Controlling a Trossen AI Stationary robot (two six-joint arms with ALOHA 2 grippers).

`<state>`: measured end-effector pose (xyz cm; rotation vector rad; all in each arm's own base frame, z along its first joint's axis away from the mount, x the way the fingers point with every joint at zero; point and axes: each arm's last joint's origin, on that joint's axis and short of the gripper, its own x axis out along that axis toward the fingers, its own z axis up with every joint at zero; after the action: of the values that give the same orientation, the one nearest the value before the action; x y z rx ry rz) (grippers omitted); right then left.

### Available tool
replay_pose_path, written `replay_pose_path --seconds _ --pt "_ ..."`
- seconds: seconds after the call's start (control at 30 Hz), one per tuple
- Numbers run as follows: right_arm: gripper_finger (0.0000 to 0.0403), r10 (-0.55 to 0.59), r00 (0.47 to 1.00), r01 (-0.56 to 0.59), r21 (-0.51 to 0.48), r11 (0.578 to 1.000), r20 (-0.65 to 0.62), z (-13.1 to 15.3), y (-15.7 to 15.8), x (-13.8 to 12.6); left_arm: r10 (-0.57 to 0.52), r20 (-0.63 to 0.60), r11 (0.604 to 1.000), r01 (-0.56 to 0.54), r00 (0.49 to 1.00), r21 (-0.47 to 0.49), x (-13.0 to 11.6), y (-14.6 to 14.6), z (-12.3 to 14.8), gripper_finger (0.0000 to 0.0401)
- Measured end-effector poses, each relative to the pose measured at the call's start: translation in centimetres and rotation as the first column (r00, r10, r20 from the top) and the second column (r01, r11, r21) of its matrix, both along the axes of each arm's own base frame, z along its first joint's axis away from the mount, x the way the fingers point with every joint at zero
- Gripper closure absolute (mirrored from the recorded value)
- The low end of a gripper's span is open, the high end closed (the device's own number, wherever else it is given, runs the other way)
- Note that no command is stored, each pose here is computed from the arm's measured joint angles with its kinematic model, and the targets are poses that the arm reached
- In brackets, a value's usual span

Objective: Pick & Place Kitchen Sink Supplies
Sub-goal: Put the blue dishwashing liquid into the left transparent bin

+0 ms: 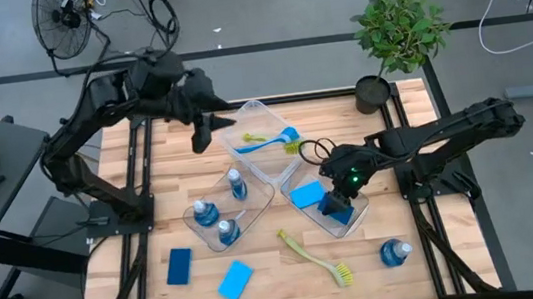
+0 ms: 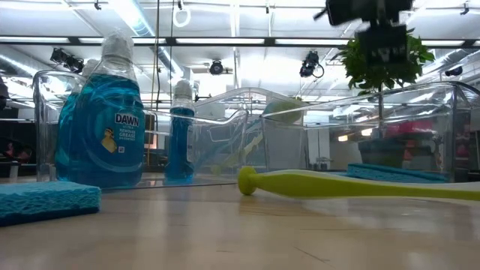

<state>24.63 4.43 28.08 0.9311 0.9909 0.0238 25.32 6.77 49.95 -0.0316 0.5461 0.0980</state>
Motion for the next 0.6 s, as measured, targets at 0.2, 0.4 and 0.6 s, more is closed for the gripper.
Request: replay_pose_path --seconds 0.2,0.4,0.6 --pt "0.0189 0.057 0.994 -0.055 -0.017 0.998 0.094 2.9 0.7 0.3 -0.034 0.010 0.999 0.034 0.999 0.016 -0.1 -1.4 0.3 0.0222" --pt "0.0198 0.163 0.976 -0.155 -0.068 0.986 0.147 5.5 2.0 -0.2 -0.045 0.005 0.999 0.045 0.999 0.021 0.0 -1.9 0.2 0.0222" --pt "0.0199 0.311 0.935 -0.289 -0.140 0.947 0.172 7.6 3.7 -1.3 -0.046 0.004 0.999 0.045 0.999 0.022 0.1 -1.9 0.2 0.0222"
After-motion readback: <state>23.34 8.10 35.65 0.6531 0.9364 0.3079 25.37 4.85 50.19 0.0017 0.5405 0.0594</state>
